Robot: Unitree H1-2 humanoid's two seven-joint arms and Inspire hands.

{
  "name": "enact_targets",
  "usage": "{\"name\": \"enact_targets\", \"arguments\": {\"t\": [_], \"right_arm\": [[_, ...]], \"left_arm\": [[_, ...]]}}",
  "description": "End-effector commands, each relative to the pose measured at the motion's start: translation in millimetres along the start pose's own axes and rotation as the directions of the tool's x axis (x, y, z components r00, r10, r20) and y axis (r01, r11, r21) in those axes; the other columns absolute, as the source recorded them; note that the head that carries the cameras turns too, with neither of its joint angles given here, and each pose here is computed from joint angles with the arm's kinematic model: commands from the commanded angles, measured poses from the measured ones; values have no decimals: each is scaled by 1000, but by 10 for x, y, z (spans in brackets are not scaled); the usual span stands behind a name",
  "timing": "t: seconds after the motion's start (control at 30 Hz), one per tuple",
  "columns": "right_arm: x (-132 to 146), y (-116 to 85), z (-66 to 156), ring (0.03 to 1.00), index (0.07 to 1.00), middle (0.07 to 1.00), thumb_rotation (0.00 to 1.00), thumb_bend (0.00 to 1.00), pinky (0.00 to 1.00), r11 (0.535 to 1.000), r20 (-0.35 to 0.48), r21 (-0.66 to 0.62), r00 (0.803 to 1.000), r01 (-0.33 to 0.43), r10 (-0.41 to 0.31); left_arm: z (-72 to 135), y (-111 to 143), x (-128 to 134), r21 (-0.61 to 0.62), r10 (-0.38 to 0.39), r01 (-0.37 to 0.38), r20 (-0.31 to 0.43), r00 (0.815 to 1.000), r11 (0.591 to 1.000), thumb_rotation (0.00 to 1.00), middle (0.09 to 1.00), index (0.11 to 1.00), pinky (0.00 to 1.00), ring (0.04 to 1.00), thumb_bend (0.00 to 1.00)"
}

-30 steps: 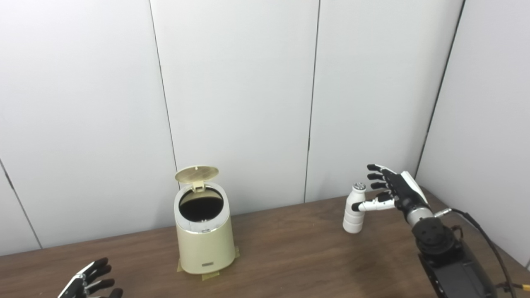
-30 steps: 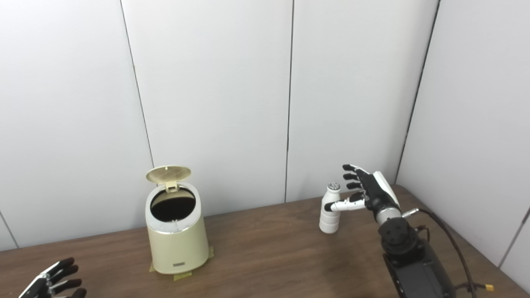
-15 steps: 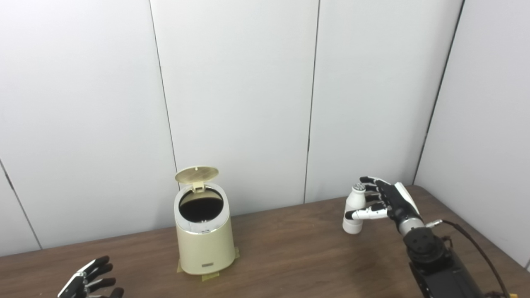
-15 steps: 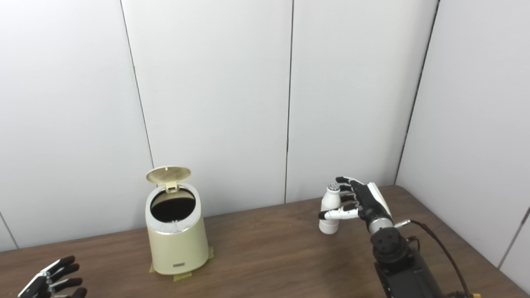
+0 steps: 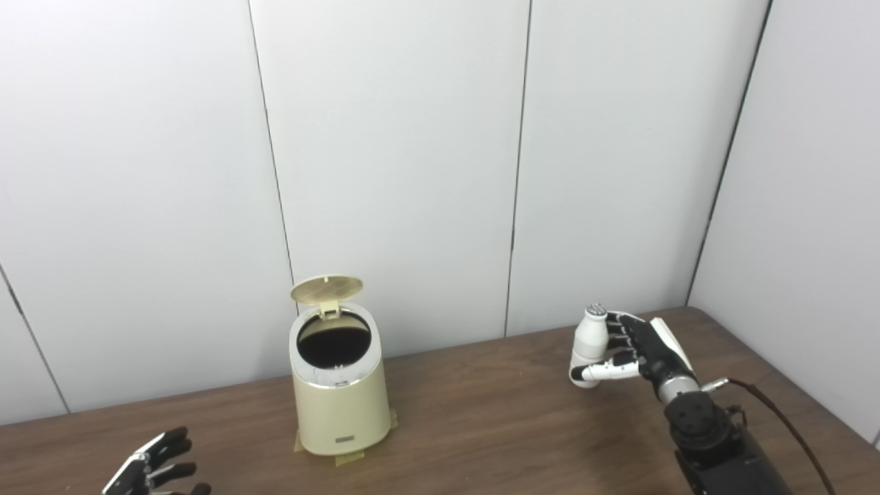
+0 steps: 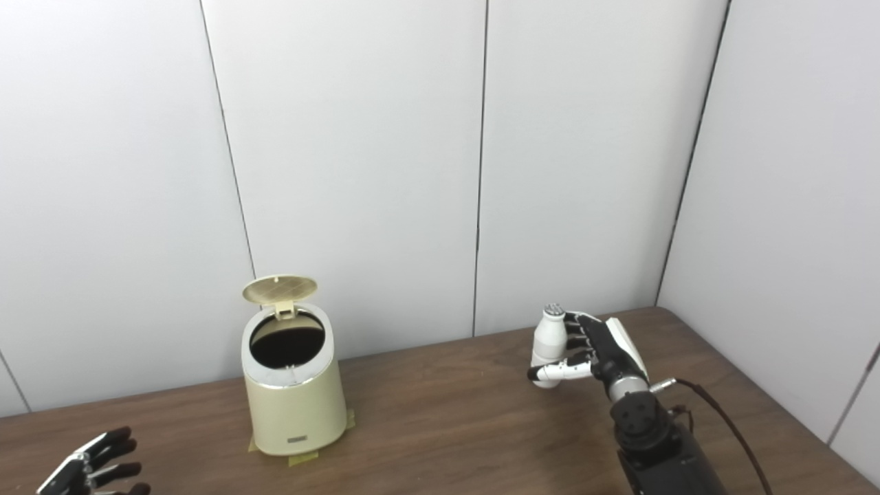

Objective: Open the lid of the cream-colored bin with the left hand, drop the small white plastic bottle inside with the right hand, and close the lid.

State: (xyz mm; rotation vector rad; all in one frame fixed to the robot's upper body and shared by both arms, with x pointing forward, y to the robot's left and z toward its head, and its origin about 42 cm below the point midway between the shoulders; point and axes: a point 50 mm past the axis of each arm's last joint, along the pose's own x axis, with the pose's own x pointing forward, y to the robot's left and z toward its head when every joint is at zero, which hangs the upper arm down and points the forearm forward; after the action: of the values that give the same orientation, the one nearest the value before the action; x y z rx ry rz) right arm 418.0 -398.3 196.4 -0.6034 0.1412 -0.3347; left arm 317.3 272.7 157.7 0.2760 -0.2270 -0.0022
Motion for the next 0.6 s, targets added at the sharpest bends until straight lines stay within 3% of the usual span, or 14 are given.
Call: {"name": "enact_targets", "arguments": {"t": [0.0,0.27,0.4,0.57], "right_arm": [[99,-162,233,732,764,756,52,774,678,998,93,-5,994,57,-56],[102,-103,233,684,730,716,28,771,620,997,118,2,990,80,-79],[112,-75,226,629,729,697,3,760,538,995,137,13,986,95,-96],[141,-38,202,519,684,597,0,744,447,989,171,65,975,133,-142]], "left_arm": [[185,57,111,5,8,-8,78,997,1000,0,811,841,568,727,400],[204,64,101,20,3,-5,79,997,1000,0,800,830,542,708,390],[219,52,96,17,6,-8,73,997,1000,0,804,829,538,711,400],[217,41,92,9,9,-10,69,998,1000,0,796,824,535,708,396]]}}
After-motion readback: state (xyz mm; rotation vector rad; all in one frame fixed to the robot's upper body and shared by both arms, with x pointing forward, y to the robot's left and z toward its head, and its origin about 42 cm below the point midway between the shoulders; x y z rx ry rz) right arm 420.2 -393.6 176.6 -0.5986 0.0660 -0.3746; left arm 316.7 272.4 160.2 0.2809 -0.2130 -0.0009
